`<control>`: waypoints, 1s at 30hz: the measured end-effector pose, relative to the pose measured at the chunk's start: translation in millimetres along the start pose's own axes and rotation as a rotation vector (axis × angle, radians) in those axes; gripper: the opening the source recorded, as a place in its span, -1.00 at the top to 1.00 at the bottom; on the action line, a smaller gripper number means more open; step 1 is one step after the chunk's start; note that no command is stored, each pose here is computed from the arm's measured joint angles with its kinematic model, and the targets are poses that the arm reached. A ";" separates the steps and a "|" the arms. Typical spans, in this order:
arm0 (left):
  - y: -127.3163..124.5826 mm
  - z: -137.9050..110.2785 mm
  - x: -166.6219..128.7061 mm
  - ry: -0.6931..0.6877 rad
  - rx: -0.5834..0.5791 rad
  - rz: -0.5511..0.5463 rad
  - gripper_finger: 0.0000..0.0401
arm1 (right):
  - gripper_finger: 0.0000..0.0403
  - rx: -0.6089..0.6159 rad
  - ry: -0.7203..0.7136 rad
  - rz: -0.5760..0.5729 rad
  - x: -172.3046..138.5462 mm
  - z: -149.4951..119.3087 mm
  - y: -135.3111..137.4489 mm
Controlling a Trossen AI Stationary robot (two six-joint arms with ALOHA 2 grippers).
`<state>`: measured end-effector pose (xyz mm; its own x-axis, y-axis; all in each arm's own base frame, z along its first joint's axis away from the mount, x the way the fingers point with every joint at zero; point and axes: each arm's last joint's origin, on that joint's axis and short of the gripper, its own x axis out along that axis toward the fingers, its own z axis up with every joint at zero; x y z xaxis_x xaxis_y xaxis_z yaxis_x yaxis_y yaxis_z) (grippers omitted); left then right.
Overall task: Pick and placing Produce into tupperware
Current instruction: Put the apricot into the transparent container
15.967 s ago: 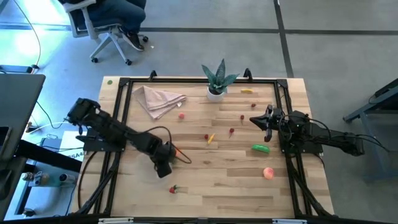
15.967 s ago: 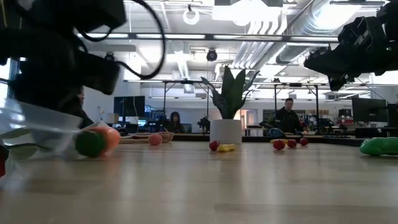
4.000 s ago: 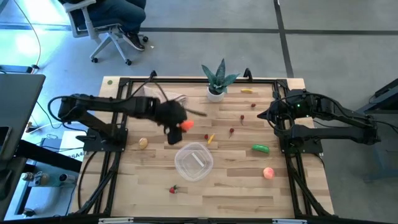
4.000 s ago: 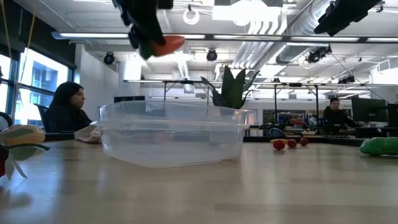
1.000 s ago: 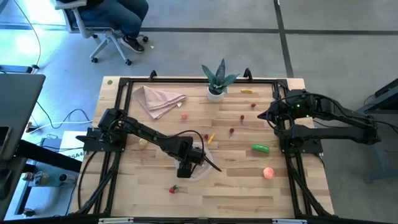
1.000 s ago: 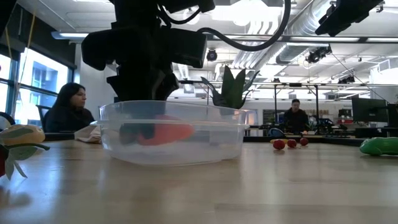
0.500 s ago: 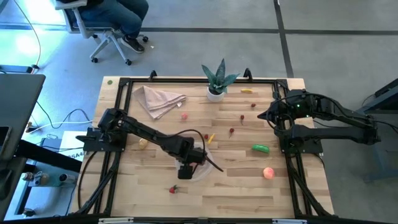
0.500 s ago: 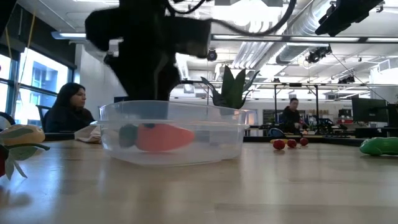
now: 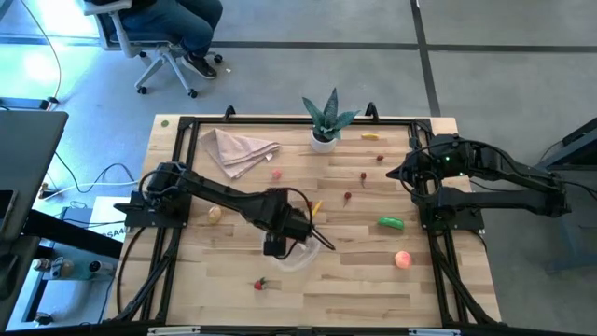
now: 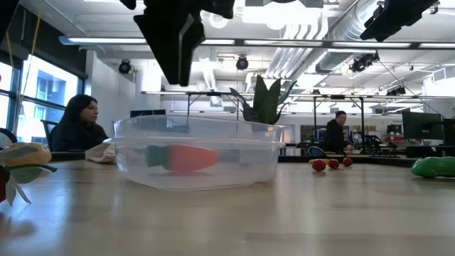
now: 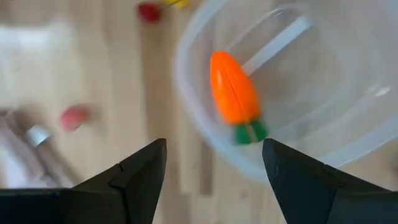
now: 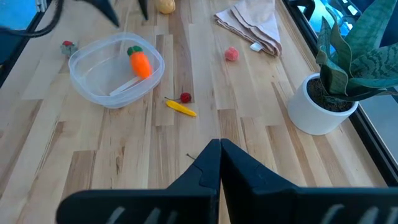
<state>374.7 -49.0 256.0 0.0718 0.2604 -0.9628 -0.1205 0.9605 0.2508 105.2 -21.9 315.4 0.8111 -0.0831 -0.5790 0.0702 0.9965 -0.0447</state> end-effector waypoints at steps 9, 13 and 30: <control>89.3 -14.7 -5.0 0.037 -0.212 0.027 -0.27 | 1.00 0.000 0.000 0.000 0.0 0.0 0.0; 140.7 -29.5 7.3 0.037 -0.403 -0.061 -0.27 | 1.00 0.000 0.000 0.000 0.0 0.0 0.0; 200.9 -43.3 89.0 -0.112 -0.496 -0.149 -0.27 | 1.00 0.000 0.000 0.000 0.0 0.0 0.0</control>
<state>314.0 162.8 216.4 0.2265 0.1593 -0.9609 -0.5526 0.8334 0.0079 105.2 -21.9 315.4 0.8109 -0.0835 -0.5791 0.0705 0.9965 -0.0449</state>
